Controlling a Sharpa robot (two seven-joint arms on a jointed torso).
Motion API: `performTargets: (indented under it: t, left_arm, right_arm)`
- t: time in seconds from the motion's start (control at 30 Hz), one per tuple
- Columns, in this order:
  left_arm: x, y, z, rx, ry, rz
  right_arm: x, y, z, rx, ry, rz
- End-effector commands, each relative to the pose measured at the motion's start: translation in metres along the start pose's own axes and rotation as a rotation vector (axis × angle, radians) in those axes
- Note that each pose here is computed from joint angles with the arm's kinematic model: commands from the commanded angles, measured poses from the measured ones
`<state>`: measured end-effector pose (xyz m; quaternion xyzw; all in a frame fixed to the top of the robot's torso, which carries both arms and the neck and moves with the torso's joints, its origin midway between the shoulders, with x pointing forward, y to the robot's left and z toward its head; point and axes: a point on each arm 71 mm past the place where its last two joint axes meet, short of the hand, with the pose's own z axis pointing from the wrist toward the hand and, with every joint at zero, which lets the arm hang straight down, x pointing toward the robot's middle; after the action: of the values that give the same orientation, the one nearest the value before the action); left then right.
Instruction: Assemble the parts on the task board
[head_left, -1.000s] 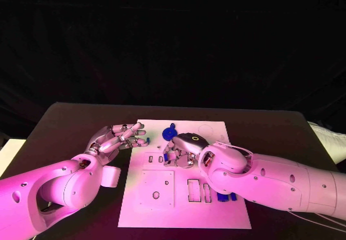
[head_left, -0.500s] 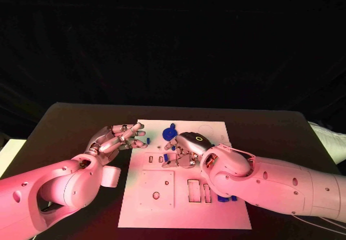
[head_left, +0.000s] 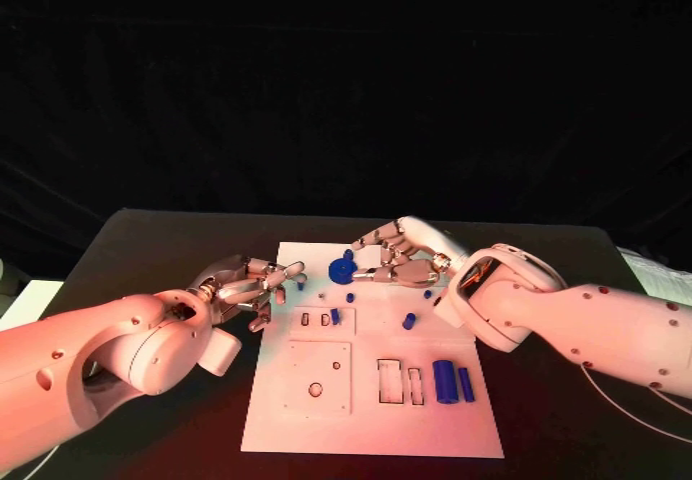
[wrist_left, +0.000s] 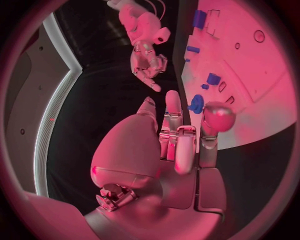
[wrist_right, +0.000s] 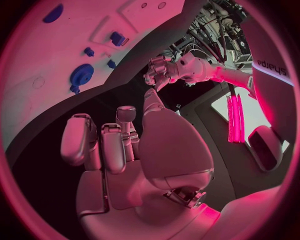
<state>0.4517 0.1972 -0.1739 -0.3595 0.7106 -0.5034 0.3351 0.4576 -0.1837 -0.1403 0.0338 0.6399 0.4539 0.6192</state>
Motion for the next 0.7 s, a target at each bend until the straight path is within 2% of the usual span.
performTargets:
  t: [0.03, 0.17, 0.3, 0.53, 0.7]
  left_arm:
    - [0.0045, 0.0099, 0.0050, -0.281, 0.118, 0.338]
    - [0.0028, 0.0000, 0.0153, -0.391, 0.124, 0.571]
    - [0.0026, -0.0100, 0.0272, -0.455, 0.099, 0.718]
    - [0.0083, -0.0207, 0.0491, -0.505, 0.070, 0.809]
    - [0.0155, -0.0263, 0.0613, -0.523, 0.067, 0.834]
  right_arm:
    - [-0.018, -0.010, -0.003, 0.028, -0.049, 0.191]
    - [-0.036, -0.025, -0.011, 0.079, -0.099, 0.197]
    - [-0.043, -0.034, -0.017, 0.111, -0.110, 0.194]
    - [-0.044, -0.038, -0.020, 0.131, -0.105, 0.181]
    - [-0.041, -0.040, -0.021, 0.138, -0.069, 0.173]
